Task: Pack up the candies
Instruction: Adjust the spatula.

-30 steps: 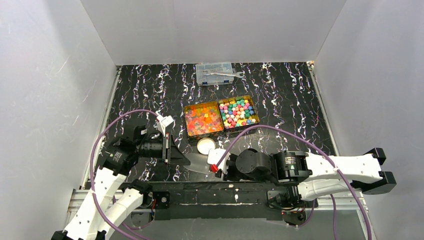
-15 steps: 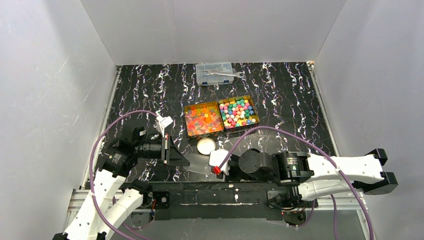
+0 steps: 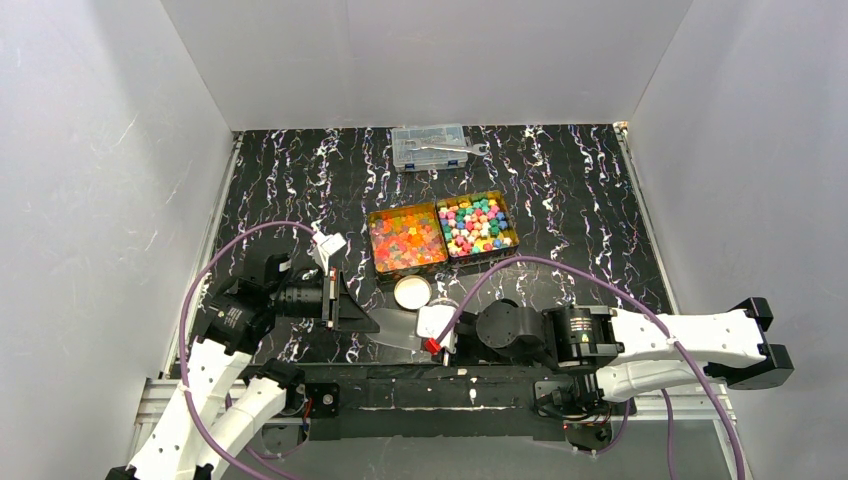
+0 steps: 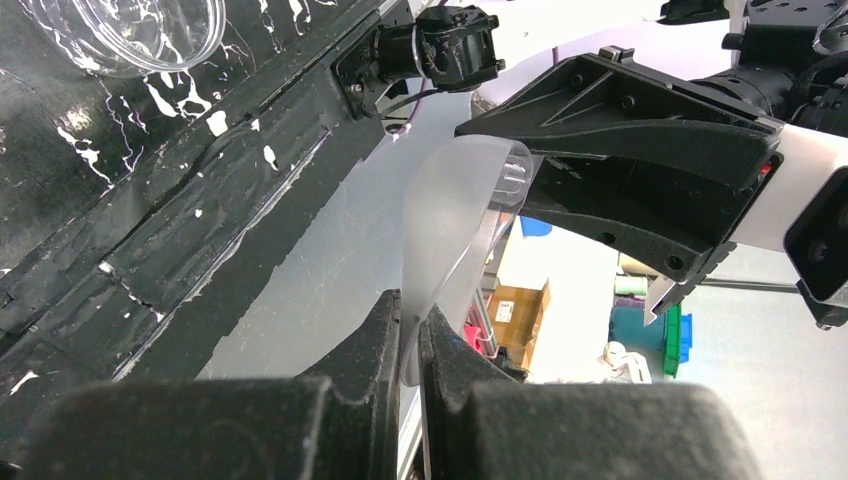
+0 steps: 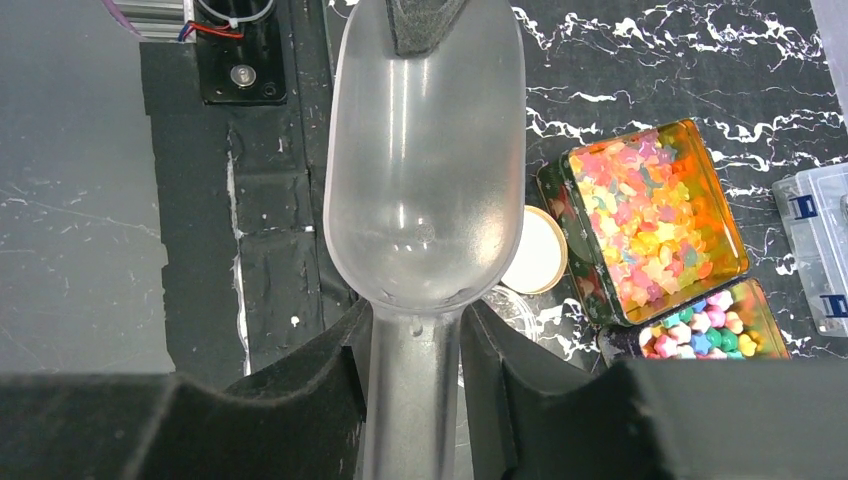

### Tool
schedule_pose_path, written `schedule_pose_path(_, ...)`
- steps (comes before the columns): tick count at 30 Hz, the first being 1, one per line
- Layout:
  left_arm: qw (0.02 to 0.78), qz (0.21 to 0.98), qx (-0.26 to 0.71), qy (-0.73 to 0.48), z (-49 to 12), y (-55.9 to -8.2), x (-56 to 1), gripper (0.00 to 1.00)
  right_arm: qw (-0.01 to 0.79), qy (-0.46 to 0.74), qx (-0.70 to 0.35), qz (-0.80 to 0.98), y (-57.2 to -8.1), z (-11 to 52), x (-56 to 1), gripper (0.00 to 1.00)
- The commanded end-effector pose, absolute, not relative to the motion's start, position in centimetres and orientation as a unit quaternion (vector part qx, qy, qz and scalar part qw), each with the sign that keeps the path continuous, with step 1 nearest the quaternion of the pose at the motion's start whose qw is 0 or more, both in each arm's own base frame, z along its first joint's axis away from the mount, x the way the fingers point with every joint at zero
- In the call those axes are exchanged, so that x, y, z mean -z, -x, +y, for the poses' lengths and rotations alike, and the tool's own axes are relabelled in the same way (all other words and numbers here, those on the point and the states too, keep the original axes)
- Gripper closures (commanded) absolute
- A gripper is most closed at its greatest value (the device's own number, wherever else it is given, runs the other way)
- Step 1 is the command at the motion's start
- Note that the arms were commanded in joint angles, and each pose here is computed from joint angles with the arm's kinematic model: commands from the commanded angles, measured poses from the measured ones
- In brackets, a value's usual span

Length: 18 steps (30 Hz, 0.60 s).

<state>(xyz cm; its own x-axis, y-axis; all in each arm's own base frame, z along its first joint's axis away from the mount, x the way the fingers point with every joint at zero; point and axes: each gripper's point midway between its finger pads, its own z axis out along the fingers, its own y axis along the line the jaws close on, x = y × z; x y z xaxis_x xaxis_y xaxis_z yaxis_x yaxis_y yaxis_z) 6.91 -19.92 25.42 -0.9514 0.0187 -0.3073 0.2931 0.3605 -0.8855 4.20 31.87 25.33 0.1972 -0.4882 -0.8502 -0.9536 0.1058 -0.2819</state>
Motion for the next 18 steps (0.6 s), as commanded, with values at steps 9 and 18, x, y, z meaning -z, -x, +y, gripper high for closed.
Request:
schedule_pose_path(9, 0.08, 0.789, 0.597, -0.12, -20.2, -5.0, -26.6, 1.0, 0.524, 0.576, -0.345, 0.524, -2.9, 34.8, -30.9, 0.72)
schedule_pose_path(18, 0.097, 0.797, 0.586, -0.109, -20.4, -6.1, -26.5, 0.78, 0.523, 0.558, -0.342, 0.546, -3.4, 34.0, -30.9, 0.99)
